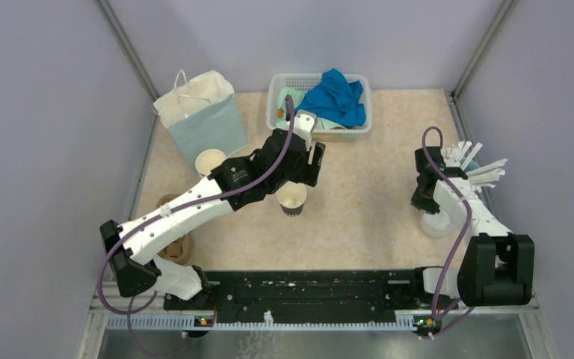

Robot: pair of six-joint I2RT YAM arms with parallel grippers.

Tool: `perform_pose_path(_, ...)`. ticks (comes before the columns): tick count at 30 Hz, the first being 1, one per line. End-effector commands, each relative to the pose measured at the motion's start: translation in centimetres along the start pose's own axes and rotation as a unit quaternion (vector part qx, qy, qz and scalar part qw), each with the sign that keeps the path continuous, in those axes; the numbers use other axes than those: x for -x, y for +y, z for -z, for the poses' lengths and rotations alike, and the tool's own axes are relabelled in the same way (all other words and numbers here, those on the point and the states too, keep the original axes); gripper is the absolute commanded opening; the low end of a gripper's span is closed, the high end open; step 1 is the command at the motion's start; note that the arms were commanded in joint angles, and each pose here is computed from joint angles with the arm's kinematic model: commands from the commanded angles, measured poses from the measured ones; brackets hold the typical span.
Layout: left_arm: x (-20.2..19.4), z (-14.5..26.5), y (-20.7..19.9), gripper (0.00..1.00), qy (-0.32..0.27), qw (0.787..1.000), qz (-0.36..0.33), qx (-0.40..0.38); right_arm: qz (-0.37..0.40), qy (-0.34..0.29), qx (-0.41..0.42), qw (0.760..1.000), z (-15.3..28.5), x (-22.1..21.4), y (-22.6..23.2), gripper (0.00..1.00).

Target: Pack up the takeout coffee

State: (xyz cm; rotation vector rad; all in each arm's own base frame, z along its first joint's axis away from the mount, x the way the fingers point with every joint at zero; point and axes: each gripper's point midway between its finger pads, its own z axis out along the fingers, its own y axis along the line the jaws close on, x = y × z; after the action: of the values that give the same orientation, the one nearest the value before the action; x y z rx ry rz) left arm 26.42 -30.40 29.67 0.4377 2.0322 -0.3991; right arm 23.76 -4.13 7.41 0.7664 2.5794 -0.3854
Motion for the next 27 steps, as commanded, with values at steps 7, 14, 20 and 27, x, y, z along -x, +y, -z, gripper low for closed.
perform_pose_path(7,1.3,0.3,-0.1,0.79,-0.018,1.0,0.012,-0.004,-0.009,-0.006,-0.008,1.0,-0.4,0.3,-0.2,0.21)
perform_pose_path(14,1.4,0.5,0.1,0.79,-0.019,1.0,0.011,-0.003,-0.011,-0.009,-0.009,1.0,-0.3,0.4,-0.3,0.08)
perform_pose_path(20,1.6,0.6,0.2,0.79,-0.021,1.0,0.011,-0.004,-0.02,-0.02,-0.009,1.0,0.6,0.9,-0.6,0.0)
perform_pose_path(27,2.1,0.9,0.0,0.79,-0.023,1.0,0.013,-0.007,-0.037,-0.039,0.013,0.998,3.3,2.0,-0.9,0.0)
